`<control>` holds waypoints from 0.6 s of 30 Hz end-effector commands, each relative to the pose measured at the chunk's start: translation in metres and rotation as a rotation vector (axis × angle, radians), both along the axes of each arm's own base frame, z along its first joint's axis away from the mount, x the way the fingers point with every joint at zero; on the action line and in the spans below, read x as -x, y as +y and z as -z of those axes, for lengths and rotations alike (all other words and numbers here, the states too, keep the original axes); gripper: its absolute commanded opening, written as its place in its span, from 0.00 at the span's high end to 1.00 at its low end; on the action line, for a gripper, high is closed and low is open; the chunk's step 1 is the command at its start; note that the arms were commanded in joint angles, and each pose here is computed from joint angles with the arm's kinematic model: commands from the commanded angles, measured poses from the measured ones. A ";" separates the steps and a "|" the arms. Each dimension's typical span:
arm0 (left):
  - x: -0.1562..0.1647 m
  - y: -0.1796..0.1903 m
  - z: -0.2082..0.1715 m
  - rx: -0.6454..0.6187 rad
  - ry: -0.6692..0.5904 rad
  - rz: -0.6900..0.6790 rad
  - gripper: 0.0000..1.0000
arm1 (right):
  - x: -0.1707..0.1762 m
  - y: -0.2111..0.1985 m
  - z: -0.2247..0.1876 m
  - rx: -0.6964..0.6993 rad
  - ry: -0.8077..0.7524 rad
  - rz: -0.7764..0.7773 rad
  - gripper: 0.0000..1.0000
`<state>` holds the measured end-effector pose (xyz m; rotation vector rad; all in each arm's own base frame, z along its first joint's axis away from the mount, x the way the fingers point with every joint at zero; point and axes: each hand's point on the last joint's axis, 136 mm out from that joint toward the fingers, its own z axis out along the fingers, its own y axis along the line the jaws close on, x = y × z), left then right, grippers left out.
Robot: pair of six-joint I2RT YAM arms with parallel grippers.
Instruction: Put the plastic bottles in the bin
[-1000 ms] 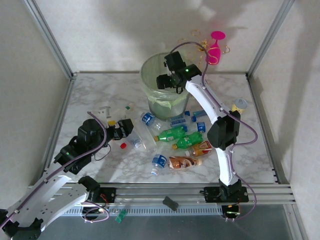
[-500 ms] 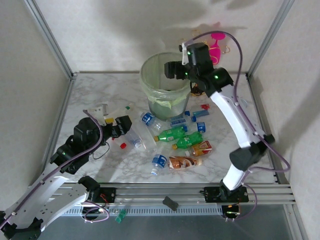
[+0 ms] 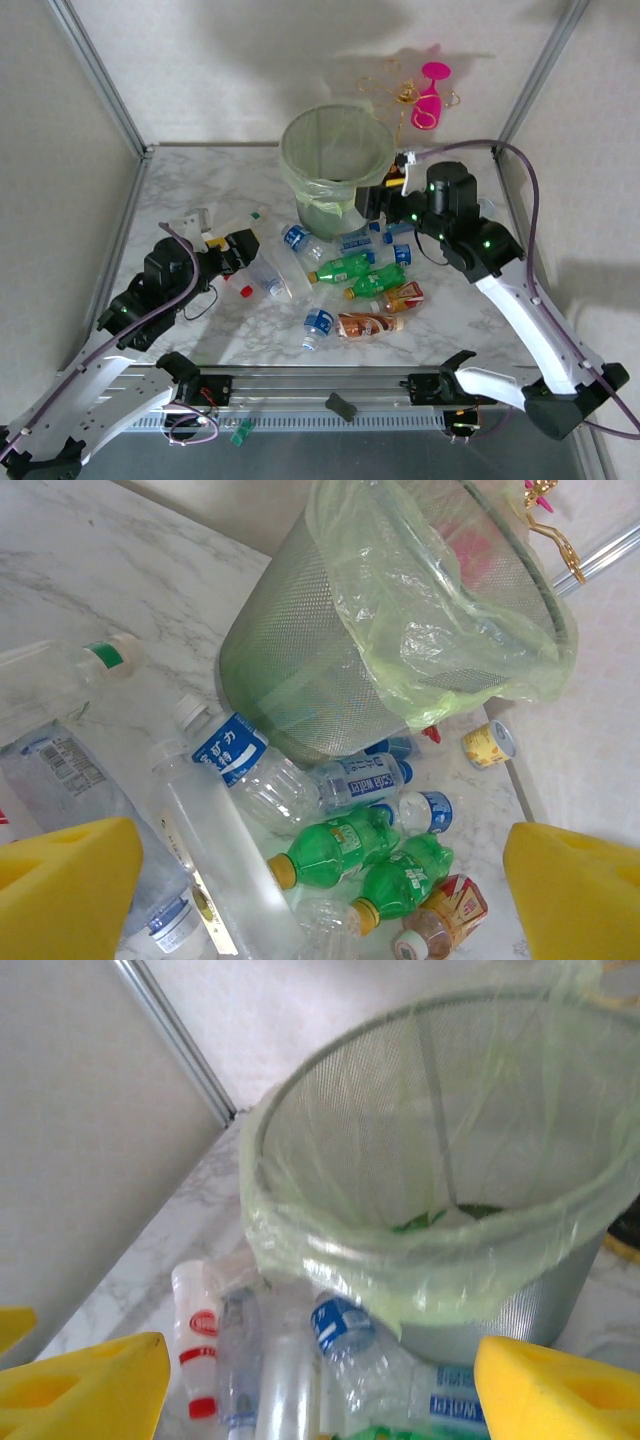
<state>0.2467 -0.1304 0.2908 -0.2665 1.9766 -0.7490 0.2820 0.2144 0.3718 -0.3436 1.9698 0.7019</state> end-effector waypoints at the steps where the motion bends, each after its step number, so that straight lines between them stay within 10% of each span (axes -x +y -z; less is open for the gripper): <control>1: -0.001 -0.001 0.002 0.014 0.022 -0.008 0.09 | 0.014 -0.001 0.028 0.046 0.045 0.007 0.21; 18: -0.002 -0.010 0.077 -0.078 0.273 0.005 0.18 | 0.086 0.042 0.157 0.408 0.195 -0.115 0.23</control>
